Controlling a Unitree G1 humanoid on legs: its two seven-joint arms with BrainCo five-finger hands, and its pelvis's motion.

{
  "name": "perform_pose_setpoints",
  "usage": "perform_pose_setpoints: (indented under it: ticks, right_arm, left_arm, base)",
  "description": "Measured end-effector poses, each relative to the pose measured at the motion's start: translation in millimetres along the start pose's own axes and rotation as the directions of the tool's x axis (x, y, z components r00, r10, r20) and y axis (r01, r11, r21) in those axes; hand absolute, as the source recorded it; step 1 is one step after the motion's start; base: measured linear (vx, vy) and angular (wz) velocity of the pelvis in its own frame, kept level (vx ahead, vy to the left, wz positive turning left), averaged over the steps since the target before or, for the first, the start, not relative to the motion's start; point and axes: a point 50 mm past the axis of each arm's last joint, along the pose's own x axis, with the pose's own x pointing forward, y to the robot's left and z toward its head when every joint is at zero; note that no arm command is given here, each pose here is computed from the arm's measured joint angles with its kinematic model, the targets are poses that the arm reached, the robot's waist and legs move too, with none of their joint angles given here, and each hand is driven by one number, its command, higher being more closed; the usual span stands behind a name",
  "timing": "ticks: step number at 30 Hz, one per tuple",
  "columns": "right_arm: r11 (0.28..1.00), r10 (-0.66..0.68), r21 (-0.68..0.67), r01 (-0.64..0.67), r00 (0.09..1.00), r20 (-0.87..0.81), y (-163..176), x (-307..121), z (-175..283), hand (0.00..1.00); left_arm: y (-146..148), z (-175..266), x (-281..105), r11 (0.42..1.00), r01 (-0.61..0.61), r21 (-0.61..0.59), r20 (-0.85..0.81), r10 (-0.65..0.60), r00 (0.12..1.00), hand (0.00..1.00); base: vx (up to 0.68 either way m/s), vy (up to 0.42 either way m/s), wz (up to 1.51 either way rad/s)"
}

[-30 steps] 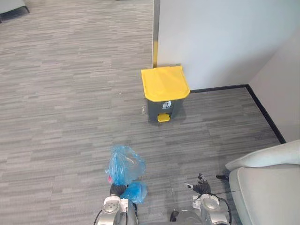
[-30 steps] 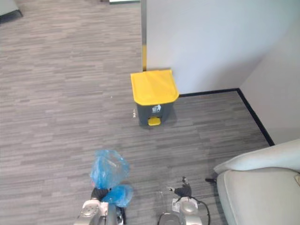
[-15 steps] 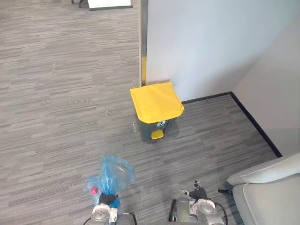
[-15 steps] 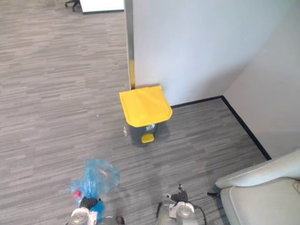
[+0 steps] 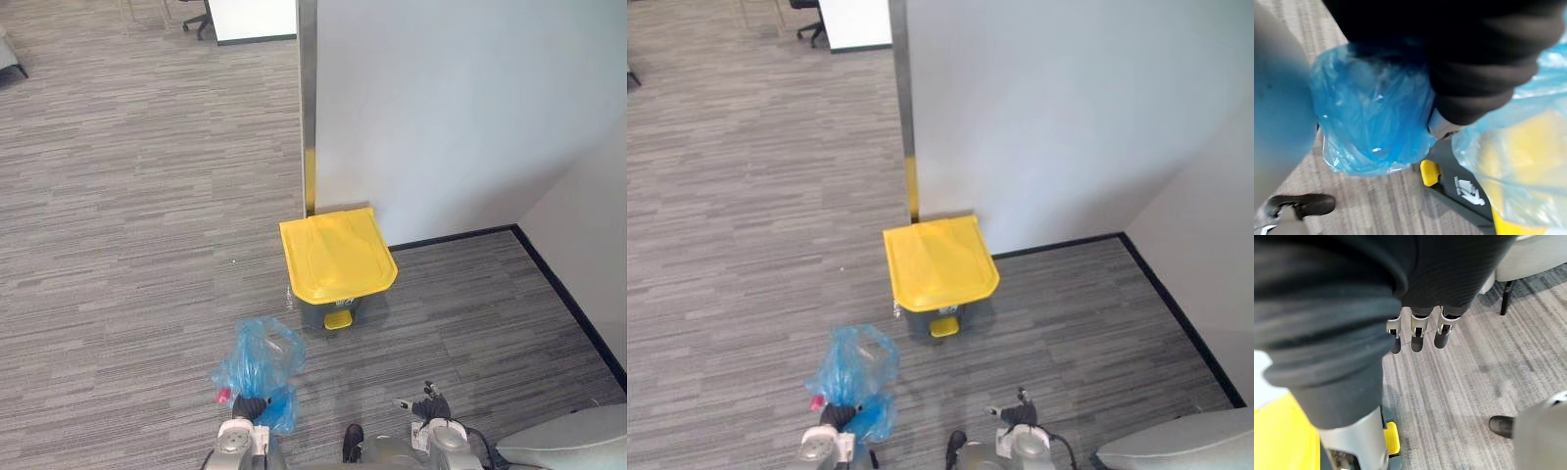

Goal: Gather rubbish on tea table into small bin, then transfer packed bag to large trash can.

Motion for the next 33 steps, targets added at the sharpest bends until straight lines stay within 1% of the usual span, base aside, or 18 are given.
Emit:
perform_pose_setpoints:
  ticks: [1, 5, 9, 11, 13, 19, 22, 29, 33]
  right_arm:
    - [1.0, -0.019, 0.002, 0.019, 1.0, -0.012, -6.5, 0.8, -2.6, 0.0]
    - [1.0, 0.007, 0.013, -0.006, 0.997, -0.072, 4.8, -3.1, -16.6, 0.0]
    - [1.0, 0.01, 0.011, -0.009, 0.997, -0.07, 5.8, -2.7, -15.5, 0.0]
    - [1.0, 0.013, 0.005, -0.012, 0.997, -0.078, 6.4, -1.6, -15.4, 0.0]
    - [1.0, 0.015, 0.006, -0.015, 0.997, -0.08, 6.6, -1.9, -16.0, 0.0]
    - [0.999, 0.028, -0.018, -0.029, 0.997, -0.072, 8.6, -1.8, -14.7, 0.0]
    - [0.999, 0.006, -0.037, -0.008, 0.998, -0.063, -1.9, 2.1, -10.0, 0.0]
    - [1.0, -0.012, -0.011, 0.012, 0.996, -0.087, -4.1, -0.9, -18.9, 0.0]
    - [1.0, -0.019, 0.012, 0.02, 0.997, -0.074, -5.5, 0.3, -15.2, 0.0]
  left_arm:
    - [-0.6, -3.2, -0.3, 1.0, 0.002, 0.001, -0.014, -0.002, 1.0, 1.0]
    - [16.2, -2.1, 3.1, 0.999, -0.029, 0.043, -0.016, 0.03, 0.999, 1.0]
    - [24.5, -12.1, 0.3, 0.997, -0.045, 0.058, -0.047, 0.048, 0.998, 1.0]
    - [21.6, -17.7, -1.5, 0.997, -0.03, 0.072, -0.066, 0.035, 0.997, 1.0]
    - [25.0, -20.5, -2.3, 0.995, -0.029, 0.096, -0.073, 0.036, 0.997, 1.0]
    - [32.1, -25.4, -3.3, 0.993, -0.041, 0.111, -0.092, 0.051, 0.994, 1.0]
    - [17.4, -22.0, -1.4, 0.996, -0.014, 0.085, -0.09, 0.022, 0.996, 1.0]
    - [6.9, -8.0, 2.8, 0.998, 0.005, 0.068, -0.049, -0.002, 0.999, 1.0]
    - [3.7, -6.6, 2.2, 0.999, 0.009, 0.051, -0.04, -0.007, 0.999, 1.0]
  base:
    - [0.2, 0.2, -0.36]
    - [0.19, 0.178, -0.12]
    - [0.09, 0.124, -0.26]
    - [0.06, 0.102, -0.23]
    - [0.09, 0.087, 0.01]
    - [0.19, -0.03, 0.28]
    - [0.3, -0.1, 0.24]
    - [0.22, -0.085, 0.17]
    - [0.11, 0.109, -0.1]
